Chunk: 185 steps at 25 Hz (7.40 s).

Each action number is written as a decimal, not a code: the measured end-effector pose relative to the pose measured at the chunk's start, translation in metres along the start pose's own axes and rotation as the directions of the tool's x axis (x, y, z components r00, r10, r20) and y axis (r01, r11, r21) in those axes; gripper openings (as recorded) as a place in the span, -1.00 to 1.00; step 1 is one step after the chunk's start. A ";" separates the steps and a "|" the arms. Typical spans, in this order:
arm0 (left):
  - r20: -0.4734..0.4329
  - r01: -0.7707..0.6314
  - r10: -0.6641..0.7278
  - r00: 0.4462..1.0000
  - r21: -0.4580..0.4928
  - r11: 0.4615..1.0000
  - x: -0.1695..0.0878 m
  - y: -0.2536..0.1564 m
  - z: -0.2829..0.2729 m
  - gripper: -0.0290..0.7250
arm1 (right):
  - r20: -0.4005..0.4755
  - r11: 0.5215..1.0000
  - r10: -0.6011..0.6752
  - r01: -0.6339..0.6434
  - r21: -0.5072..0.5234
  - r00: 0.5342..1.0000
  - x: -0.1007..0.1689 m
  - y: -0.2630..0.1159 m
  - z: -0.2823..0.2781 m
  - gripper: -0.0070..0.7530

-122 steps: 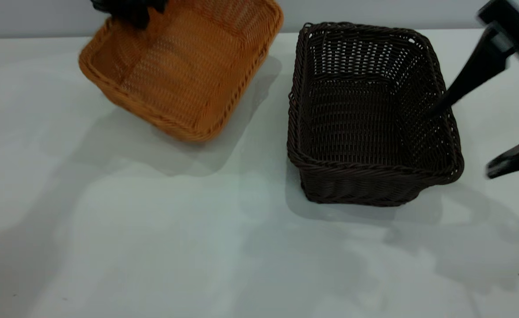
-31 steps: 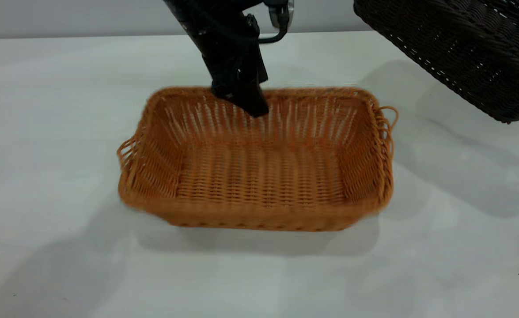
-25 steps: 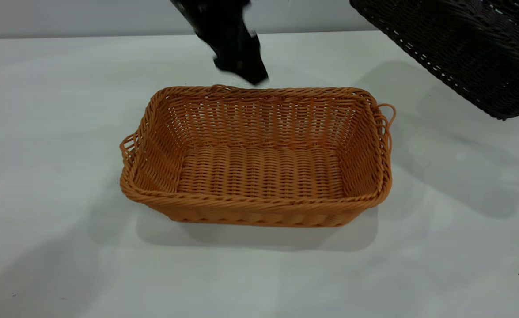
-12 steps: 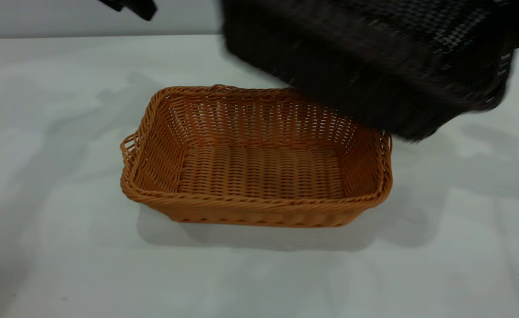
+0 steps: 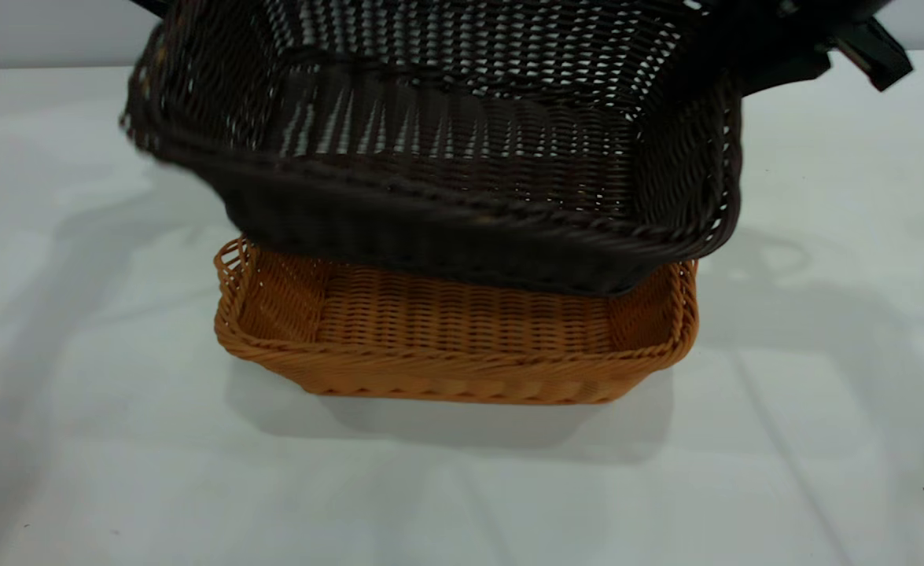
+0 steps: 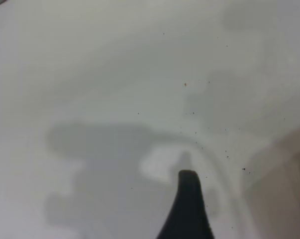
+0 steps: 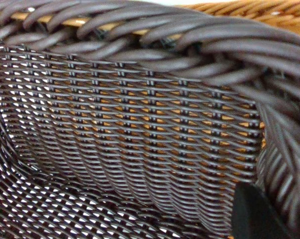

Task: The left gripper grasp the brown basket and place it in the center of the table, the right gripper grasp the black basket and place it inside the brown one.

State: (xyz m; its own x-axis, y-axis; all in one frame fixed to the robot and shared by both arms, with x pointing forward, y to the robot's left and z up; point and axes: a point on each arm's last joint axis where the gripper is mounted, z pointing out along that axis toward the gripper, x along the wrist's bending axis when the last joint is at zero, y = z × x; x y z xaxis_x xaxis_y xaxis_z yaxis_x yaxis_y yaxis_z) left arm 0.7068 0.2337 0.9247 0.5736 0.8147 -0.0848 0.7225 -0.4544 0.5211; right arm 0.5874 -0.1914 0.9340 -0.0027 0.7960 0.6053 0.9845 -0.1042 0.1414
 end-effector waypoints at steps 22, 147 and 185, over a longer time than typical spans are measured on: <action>0.000 -0.002 0.002 1.000 0.000 1.000 0.000 0.000 0.000 0.49 | 0.099 0.999 0.022 -0.025 0.036 0.995 -0.029 0.006 0.044 -0.77; -0.382 0.274 -0.454 0.805 -0.440 0.855 -0.233 -0.321 -0.303 0.49 | 0.581 0.564 -0.391 0.685 -0.460 0.713 -0.004 -0.330 -0.204 -0.10; -0.363 0.254 -0.424 0.830 -0.431 0.866 -0.233 -0.322 -0.303 0.49 | 0.619 0.623 -0.131 0.550 -0.556 0.774 -0.021 -0.324 -0.212 -0.35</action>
State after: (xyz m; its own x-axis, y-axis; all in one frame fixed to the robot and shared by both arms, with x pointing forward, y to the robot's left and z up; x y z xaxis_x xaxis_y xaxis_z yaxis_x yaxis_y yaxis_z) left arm 0.2237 0.2997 1.0345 0.0297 0.9994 0.0169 0.6052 -0.0315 0.7954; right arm 0.2314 -0.3006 1.0415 -0.0223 0.9991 -0.0350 0.5138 0.0415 0.8569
